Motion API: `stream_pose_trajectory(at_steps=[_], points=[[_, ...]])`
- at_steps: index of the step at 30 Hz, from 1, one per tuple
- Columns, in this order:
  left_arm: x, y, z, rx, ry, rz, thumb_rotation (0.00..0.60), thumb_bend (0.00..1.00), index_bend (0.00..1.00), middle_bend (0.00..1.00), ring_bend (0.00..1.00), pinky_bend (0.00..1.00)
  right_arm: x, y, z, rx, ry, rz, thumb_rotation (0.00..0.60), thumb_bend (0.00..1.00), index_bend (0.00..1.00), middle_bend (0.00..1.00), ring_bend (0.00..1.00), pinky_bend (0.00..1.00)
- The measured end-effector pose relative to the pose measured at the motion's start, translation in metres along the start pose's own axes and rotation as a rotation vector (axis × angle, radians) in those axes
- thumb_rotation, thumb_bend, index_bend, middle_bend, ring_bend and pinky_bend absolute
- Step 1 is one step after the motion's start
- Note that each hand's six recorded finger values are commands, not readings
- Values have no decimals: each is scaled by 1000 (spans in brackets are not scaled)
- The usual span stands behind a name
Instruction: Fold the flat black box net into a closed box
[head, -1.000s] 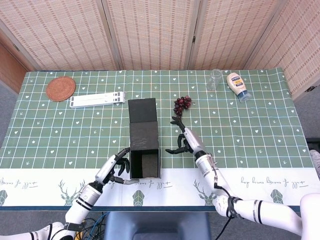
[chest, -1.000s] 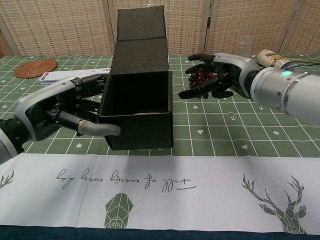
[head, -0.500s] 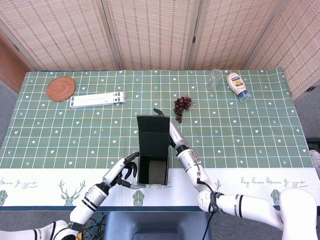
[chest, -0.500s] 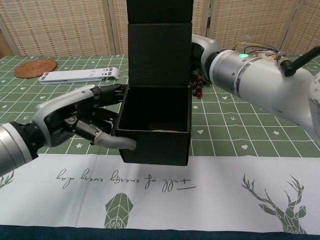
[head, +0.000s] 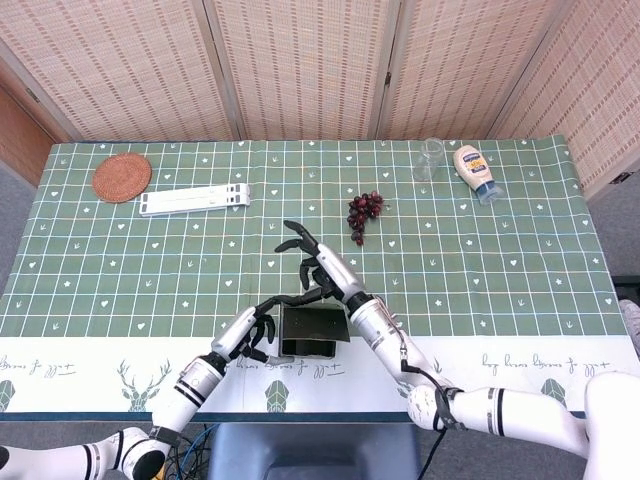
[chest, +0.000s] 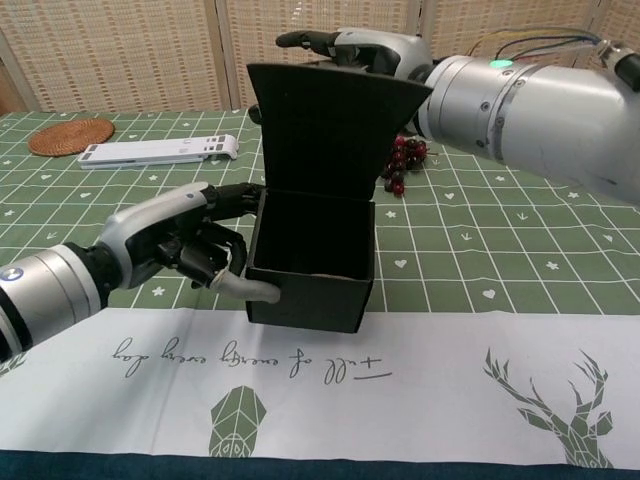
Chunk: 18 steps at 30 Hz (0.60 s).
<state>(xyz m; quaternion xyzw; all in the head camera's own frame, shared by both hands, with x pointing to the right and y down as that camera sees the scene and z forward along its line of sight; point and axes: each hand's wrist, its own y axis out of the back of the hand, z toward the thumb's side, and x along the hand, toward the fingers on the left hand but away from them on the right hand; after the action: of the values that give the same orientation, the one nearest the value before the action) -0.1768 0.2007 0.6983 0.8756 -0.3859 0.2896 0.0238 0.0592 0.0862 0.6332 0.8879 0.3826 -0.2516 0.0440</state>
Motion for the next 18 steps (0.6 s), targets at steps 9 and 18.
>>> stream_pose_trajectory(at_steps=[9, 18], points=[[12, 7, -23, 56, 81, 73, 600, 74, 244, 259, 627, 814, -2, -10, -4, 215, -58, 112, 600, 0, 6, 355, 759, 1000], [13, 16, -39, 46, 159, 171, 600, 74, 219, 268, 627, 815, -7, -14, -6, 469, -80, 160, 600, 0, 148, 372, 772, 1000]])
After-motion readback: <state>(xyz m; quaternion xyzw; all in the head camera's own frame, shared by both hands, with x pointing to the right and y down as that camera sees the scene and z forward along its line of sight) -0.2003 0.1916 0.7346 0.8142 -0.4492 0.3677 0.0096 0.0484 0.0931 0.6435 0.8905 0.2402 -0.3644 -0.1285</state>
